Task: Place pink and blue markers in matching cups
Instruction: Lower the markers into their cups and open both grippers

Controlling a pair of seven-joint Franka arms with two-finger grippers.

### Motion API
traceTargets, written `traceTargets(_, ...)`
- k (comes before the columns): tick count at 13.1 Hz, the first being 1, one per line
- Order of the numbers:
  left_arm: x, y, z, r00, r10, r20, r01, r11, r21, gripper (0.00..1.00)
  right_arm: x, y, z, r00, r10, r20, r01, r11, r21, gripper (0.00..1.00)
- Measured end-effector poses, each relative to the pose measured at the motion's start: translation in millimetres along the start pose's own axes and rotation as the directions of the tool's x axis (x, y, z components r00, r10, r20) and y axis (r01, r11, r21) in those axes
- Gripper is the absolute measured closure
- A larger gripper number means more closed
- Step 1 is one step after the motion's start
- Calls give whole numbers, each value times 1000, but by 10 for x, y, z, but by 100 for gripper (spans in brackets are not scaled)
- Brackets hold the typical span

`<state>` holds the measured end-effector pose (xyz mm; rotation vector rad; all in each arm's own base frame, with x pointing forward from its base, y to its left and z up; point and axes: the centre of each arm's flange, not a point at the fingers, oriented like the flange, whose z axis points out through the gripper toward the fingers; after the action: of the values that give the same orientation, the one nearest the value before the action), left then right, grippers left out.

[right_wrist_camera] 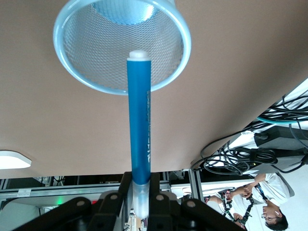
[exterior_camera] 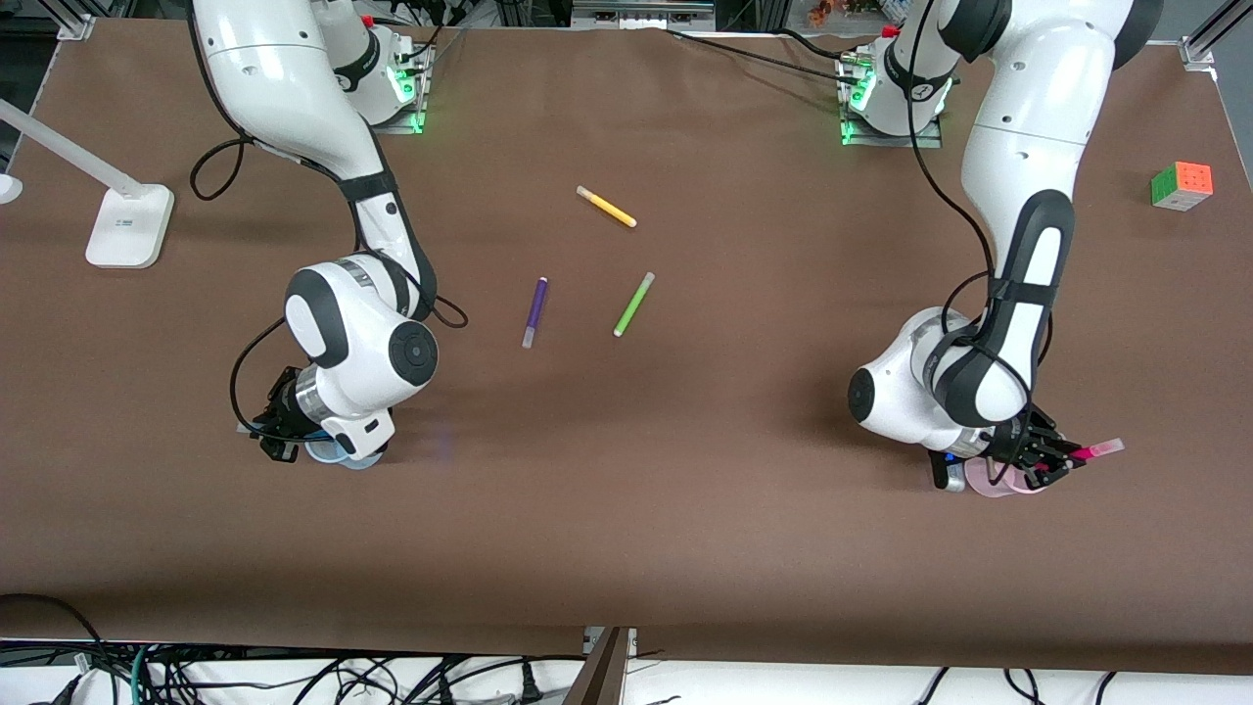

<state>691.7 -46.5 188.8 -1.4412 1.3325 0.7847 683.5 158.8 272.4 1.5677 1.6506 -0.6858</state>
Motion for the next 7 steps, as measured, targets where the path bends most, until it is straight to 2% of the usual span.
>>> traceTargets(1, 55, 20, -16, 1000, 8, -5, -8, 1000, 2, 76, 42, -4, 14, 1000, -7, 1, 7, 1000, -4, 83)
traceTargets(2, 76, 26, -38, 1000, 10, -7, -10, 1000, 4, 66, 102, -8, 18, 1000, -15, -1, 15, 1000, -11, 83)
traceTargets(3, 76, 20, -56, 1000, 10, -8, -10, 1000, 6, 56, 172, -18, 15, 1000, -25, -3, 25, 1000, -19, 78)
traceTargets(5, 62, -1, -88, 1000, 0, -15, 0, 1000, 4, 34, 253, -28, -15, 999, -31, -5, 31, 999, -29, 57)
traceTargets(7, -49, -45, -177, 996, -58, -74, 53, 996, -72, 11, 208, 27, -93, 1000, 25, -17, -26, 999, -40, 36)
